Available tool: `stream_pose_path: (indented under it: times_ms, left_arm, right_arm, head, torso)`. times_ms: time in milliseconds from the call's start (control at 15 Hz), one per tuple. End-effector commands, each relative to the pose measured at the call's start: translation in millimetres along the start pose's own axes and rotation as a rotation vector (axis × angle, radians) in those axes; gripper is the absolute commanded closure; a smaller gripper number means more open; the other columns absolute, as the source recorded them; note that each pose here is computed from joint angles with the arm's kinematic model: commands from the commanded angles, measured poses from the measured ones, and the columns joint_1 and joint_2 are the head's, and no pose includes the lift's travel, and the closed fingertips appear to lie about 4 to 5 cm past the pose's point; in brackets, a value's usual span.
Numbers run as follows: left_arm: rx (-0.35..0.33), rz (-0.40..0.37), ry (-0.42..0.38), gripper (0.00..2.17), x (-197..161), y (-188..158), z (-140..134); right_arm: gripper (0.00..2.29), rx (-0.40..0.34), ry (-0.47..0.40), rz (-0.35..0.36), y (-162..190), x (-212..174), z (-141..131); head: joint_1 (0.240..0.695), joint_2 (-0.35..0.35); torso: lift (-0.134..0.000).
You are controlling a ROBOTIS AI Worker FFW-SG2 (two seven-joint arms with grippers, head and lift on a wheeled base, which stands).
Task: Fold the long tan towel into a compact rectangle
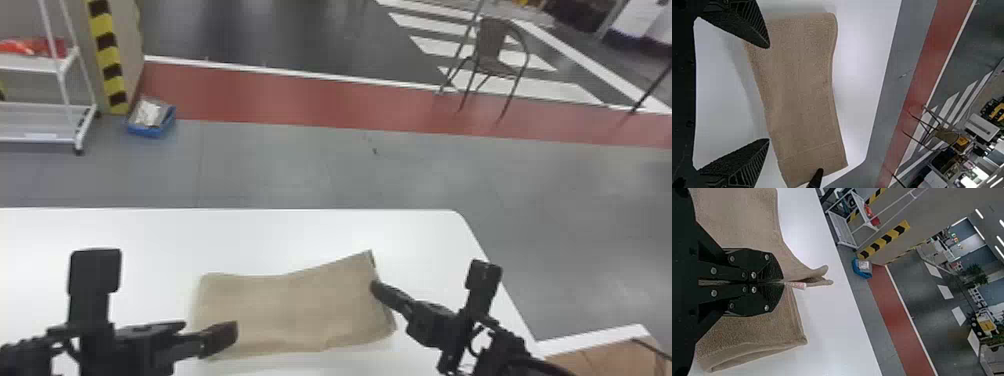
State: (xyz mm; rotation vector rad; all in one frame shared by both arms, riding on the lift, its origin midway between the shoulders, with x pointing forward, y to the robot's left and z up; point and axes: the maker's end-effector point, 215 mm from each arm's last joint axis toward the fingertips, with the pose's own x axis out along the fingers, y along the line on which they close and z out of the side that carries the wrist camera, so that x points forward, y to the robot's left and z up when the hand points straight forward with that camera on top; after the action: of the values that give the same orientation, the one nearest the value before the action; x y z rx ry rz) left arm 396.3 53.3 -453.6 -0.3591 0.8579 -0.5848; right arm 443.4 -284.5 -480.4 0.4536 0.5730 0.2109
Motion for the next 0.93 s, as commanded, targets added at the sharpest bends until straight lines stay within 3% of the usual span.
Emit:
stream_pose_path:
  times_ms: [0,333,867]
  left_arm:
    - [-0.002,0.001,0.001,0.03,0.0,0.3,-2.1]
    - [-0.004,0.007,0.003,0.03,-2.5,3.1,-4.5]
    - [-0.004,0.011,0.002,0.03,-1.3,5.1,-1.1]
  right_arm:
    - [1.12,0.011,-0.010,-0.007,-9.2,2.9,0.7]
    - [1.12,0.018,-0.017,0.027,1.6,-0.7,4.7]
    - [1.12,0.034,-0.078,0.024,-7.1,-20.6,36.3]
  head:
    - [0.695,-0.300]
    - [0.695,-0.306]
    - [0.695,-0.317]
  torso:
    - [0.000]
    - [0.000]
    - [0.000]
